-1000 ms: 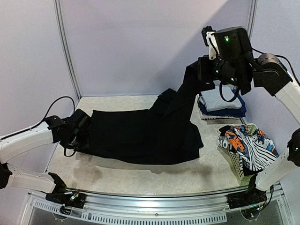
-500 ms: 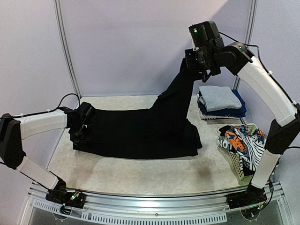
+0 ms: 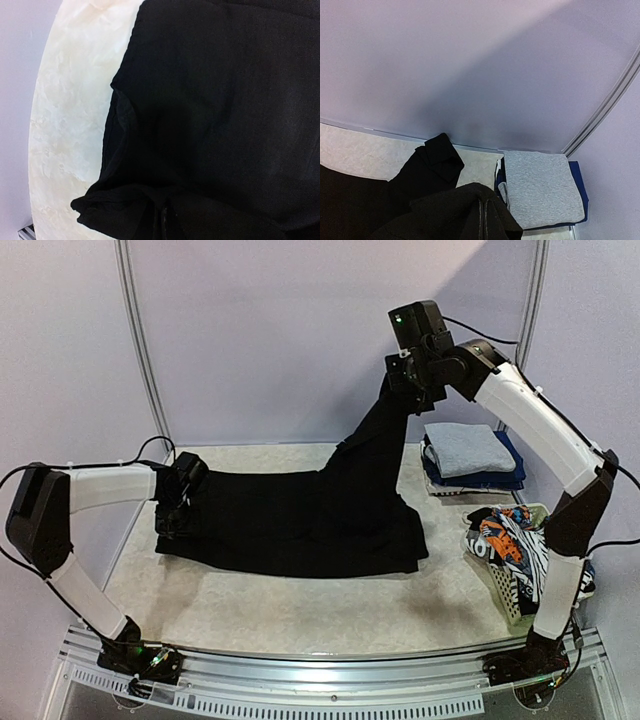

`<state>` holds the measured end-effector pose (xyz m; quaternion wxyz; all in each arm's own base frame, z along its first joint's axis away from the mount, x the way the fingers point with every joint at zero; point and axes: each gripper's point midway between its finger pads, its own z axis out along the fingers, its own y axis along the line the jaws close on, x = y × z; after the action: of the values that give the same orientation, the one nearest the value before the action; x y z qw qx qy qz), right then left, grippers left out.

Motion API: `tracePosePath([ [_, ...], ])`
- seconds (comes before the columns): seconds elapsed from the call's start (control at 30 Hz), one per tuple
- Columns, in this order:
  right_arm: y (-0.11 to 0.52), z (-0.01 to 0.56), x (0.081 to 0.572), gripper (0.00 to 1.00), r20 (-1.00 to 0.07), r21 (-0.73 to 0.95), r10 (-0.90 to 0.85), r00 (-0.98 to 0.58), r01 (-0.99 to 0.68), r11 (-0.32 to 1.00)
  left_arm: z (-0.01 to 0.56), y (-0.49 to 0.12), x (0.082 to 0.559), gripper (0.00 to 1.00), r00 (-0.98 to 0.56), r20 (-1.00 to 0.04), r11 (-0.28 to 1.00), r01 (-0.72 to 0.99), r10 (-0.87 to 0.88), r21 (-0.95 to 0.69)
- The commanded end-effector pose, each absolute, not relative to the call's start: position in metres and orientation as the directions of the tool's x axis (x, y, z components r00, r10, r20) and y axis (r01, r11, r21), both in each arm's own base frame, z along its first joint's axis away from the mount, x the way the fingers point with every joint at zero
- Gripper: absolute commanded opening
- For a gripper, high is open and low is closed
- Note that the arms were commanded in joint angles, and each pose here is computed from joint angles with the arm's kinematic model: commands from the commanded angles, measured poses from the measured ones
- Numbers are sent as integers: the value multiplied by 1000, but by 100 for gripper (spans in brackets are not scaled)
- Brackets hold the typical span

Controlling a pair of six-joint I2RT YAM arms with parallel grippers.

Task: Fold and stack the mixed laundry pile
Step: Fold the crumpled shirt at the center of the board.

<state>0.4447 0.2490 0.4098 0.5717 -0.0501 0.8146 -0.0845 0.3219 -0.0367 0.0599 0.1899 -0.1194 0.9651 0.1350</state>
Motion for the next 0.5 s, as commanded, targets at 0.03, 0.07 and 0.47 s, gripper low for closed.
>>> tracePosePath([
  [0.03,249,408,469,0,-937,-190,-165,-309,50,981,70,-21,341,10,-883,-429,917,-314,-188,245],
  [0.07,250,408,471,0,-937,-189,-166,-307,48,981,71,-17,340,13,-885,-423,912,-321,-193,256],
  [0.47,270,387,489,0,-931,-205,-195,-309,1,979,90,10,296,99,-775,-560,870,-459,-292,181],
])
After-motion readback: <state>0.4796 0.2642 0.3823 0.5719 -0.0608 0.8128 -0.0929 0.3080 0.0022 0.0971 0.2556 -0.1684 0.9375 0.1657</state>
